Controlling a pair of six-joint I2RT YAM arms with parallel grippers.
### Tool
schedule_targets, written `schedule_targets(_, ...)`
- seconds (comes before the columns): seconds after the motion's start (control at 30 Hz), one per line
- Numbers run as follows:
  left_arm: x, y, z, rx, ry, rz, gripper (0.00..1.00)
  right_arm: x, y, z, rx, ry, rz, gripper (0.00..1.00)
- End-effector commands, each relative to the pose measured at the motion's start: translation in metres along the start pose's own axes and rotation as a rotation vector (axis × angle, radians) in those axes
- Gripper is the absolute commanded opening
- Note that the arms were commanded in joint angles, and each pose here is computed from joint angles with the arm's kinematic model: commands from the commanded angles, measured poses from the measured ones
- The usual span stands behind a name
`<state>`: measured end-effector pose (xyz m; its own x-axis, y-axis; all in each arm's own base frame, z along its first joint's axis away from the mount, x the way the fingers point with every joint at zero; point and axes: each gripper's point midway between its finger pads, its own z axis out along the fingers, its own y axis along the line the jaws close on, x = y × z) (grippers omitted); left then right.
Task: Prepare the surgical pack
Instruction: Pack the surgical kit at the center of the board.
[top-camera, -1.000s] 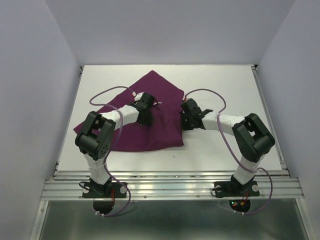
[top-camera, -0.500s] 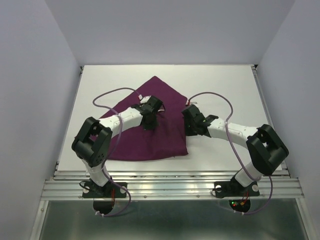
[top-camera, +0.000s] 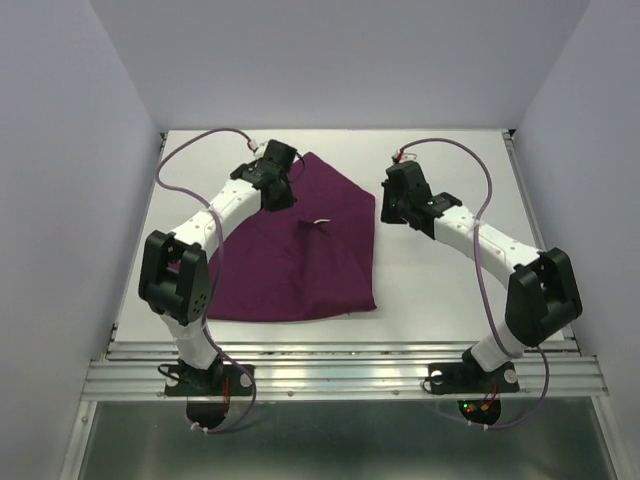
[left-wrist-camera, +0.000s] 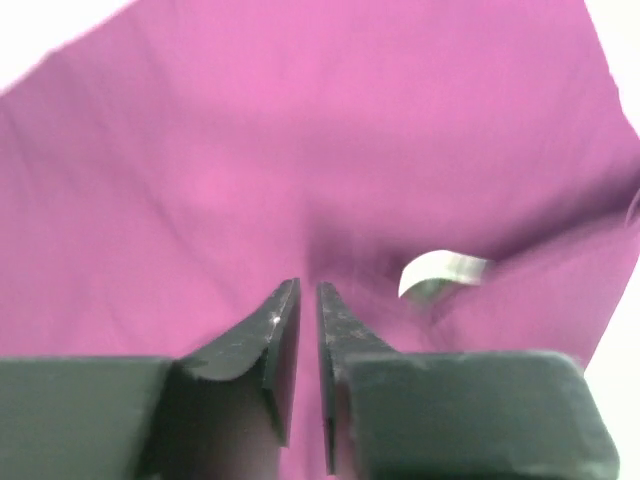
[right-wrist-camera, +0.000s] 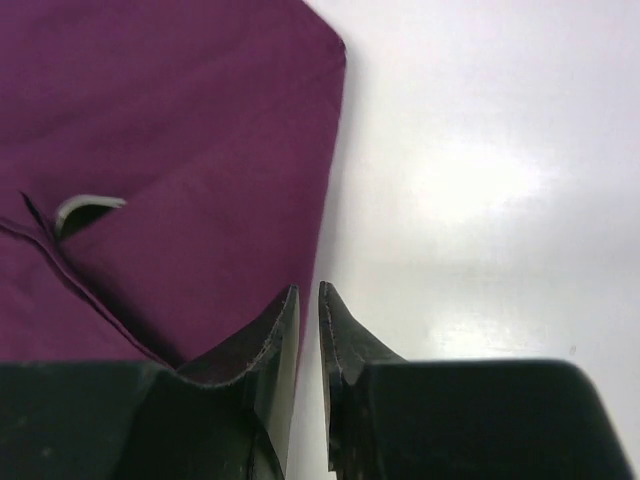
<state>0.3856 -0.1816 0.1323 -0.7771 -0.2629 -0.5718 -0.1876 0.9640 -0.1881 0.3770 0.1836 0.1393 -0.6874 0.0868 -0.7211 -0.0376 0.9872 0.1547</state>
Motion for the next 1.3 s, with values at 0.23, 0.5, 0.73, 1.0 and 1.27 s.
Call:
schedule_targets(0.23, -0.151, -0.023, 0.049, -0.063, -0.146, 0.123, 0.52, -0.032, 0.029, 0.010, -0.086, -0.017, -0.009, 0.22)
schedule_targets(0.5, -0.185, -0.040, 0.107, 0.102, -0.236, 0.168, 0.80, -0.024, 0.025, 0.011, -0.073, -0.003, 0.006, 0.28)
schedule_targets(0.73, -0.191, -0.064, 0.148, 0.234, -0.270, 0.242, 0.91, -0.016, 0.031, 0.017, -0.103, 0.019, 0.022, 0.27)
schedule_targets(1.0, -0.200, -0.079, 0.184, 0.307, -0.357, 0.264, 0.91, 0.007, 0.045, 0.025, -0.180, 0.101, 0.051, 0.27)
schedule_targets(1.27, -0.190, -0.080, 0.208, 0.332, -0.332, 0.223, 0.90, 0.014, 0.043, 0.027, -0.174, 0.116, 0.050, 0.26)
